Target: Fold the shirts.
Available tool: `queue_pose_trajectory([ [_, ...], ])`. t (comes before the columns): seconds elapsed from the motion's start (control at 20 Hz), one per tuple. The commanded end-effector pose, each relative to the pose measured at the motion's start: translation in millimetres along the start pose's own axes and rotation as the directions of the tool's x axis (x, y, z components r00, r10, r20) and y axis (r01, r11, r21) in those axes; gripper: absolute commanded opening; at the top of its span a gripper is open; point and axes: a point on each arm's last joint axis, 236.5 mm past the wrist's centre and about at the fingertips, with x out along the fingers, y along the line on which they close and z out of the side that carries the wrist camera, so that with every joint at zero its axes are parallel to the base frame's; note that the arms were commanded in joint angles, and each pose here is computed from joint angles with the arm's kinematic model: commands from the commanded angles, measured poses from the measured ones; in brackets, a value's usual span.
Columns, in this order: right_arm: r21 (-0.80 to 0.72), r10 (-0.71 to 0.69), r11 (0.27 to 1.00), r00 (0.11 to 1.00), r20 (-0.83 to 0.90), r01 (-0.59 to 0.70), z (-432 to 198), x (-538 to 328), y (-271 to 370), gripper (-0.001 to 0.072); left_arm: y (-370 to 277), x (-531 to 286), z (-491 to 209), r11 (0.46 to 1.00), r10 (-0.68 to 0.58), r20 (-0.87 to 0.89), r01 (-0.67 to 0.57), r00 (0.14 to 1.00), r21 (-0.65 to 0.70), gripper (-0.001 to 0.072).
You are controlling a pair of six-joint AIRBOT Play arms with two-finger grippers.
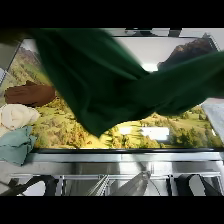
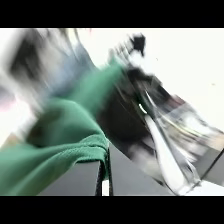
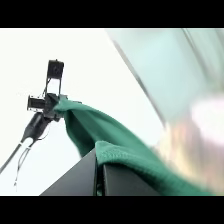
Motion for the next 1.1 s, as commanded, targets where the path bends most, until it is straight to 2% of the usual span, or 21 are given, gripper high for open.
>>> queue_pose_trajectory([
  [0.0, -0.207, 0.007, 0.978, 1.0, -0.022, -0.012, 15.0, 19.2, 52.7, 0.0017, -44.2, -36.7, 36.5, 0.94, 0.24, 0.153, -0.269, 0.959, 0.21, 0.0029],
  [0.05, -0.17, -0.095, 0.982, 0.993, -0.076, 0.08, 1.0, 23.1, 26.5, 0.0017, -29.4, -46.5, 37.0, 0.922, 0.313, 0.159, -0.339, 0.936, 0.187, 0.0029],
  [0.2, -0.111, -0.357, 0.934, 0.899, -0.253, 0.34, -57.1, 20.9, -57.5, 0.0018, 37.8, -63.5, 28.2, 0.902, 0.416, 0.093, -0.424, 0.904, 0.079, 0.0028],
  [0.35, -0.052, -0.462, 0.876, 0.803, -0.376, 0.48, -131.4, 14.1, -129.2, 0.0017, 150.4, -63.2, -18.7, 0.863, 0.486, -0.124, -0.497, 0.865, -0.089, 0.0029],
  [0.45, -0.002, -0.518, 0.821, 0.743, -0.424, 0.571, -182.5, 5.9, -177.0, 0.0017, 220.2, -51.6, -60.9, 0.833, 0.47, -0.267, -0.523, 0.841, -0.18, 0.0028],
  [0.55, 0.048, -0.57, 0.748, 0.677, -0.465, 0.663, -228.7, -7.9, -222.4, 0.0017, 282.1, -36.6, -97.6, 0.806, 0.431, -0.338, -0.526, 0.837, -0.274, 0.0021],
  [0.65, 0.094, -0.605, 0.66, 0.601, -0.522, 0.745, -273.5, -28.0, -261.9, 0.0018, 346.8, -37.4, -130.5, 0.745, 0.454, -0.366, -0.571, 0.812, -0.345, 0.0044],
  [0.7, 0.127, -0.592, 0.626, 0.574, -0.566, 0.77, -295.7, -37.0, -273.4, 0.005, 370.3, -42.2, -145.8, 0.709, 0.46, -0.378, -0.588, 0.804, -0.388, 0.0341],
  [0.75, 0.191, -0.556, 0.58, 0.556, -0.619, 0.792, -316.3, -46.7, -280.2, 0.0374, 386.6, -49.1, -161.2, 0.656, 0.447, -0.391, -0.592, 0.805, -0.469, 0.072],
  [0.8, 0.255, -0.518, 0.527, 0.545, -0.659, 0.81, -331.3, -57.8, -284.3, 0.0611, 391.7, -56.1, -176.1, 0.611, 0.414, -0.415, -0.585, 0.81, -0.533, 0.0715],
  [0.95, 0.314, -0.492, 0.417, 0.503, -0.711, 0.853, -344.6, -107.1, -298.9, 0.0614, 374.2, -91.4, -219.6, 0.475, 0.253, -0.517, -0.57, 0.818, -0.67, 0.071],
  [1.05, 0.348, -0.555, 0.325, 0.475, -0.682, 0.879, -332.3, -145.4, -316.1, 0.0615, 357.2, -115.1, -246.3, 0.385, 0.196, -0.609, -0.632, 0.768, -0.673, 0.0567],
])
